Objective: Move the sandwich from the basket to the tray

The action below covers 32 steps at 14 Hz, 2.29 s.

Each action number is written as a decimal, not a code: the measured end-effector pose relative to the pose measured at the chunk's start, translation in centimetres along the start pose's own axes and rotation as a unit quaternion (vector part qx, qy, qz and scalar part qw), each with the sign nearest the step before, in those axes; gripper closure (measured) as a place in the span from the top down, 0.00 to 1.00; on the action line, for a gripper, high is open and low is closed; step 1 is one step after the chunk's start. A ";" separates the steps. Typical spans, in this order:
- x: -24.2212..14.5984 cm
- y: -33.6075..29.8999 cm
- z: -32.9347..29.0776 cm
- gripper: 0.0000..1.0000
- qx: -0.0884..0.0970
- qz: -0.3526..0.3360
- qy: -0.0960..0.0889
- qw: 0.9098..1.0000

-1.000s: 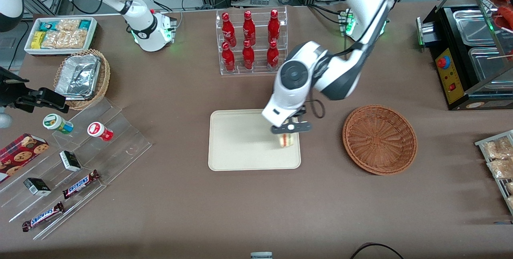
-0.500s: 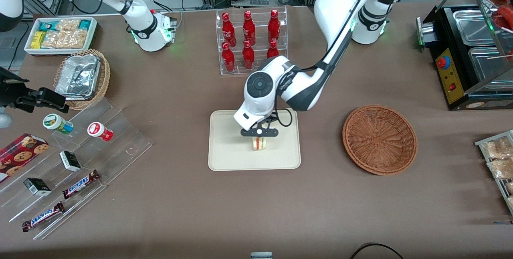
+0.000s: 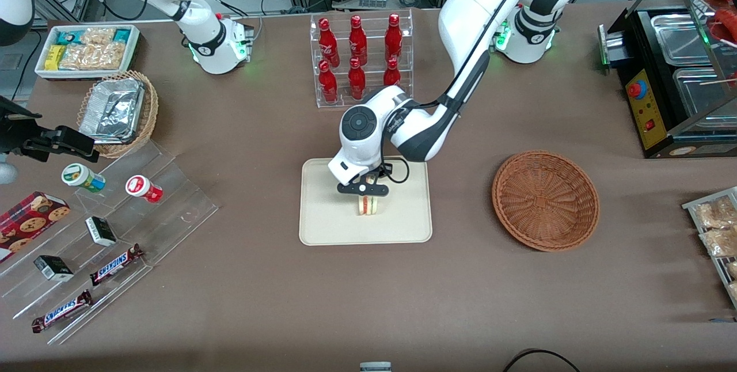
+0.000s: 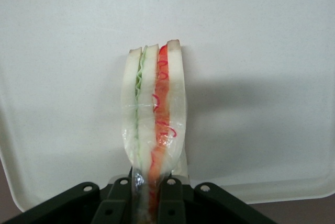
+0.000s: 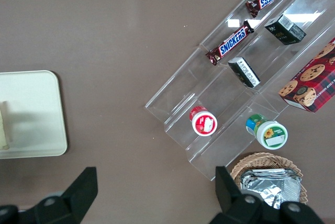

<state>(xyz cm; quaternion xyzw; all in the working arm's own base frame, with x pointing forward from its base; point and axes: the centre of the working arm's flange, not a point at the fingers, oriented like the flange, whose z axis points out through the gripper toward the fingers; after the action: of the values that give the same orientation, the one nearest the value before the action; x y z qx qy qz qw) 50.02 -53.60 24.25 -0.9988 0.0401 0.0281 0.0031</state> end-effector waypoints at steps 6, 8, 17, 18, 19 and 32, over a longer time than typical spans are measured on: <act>0.8 -0.4 -0.3 0.50 0.000 -0.006 0.006 1.000; 1.4 -0.4 -2.0 0.68 -0.008 -0.009 0.018 1.000; 1.2 -12.8 -25.8 1.00 0.028 -0.105 0.003 0.994; 0.8 -15.5 -28.3 1.00 0.037 -0.122 -0.005 0.992; 0.3 -18.3 -30.8 1.00 0.044 -0.140 -0.013 0.989; -8.3 -50.8 -43.0 1.00 0.006 -0.030 -0.039 0.999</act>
<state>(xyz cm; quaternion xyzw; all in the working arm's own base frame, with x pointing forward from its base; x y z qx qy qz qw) 48.19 -2.70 67.88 -0.9976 0.0103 0.0671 0.0119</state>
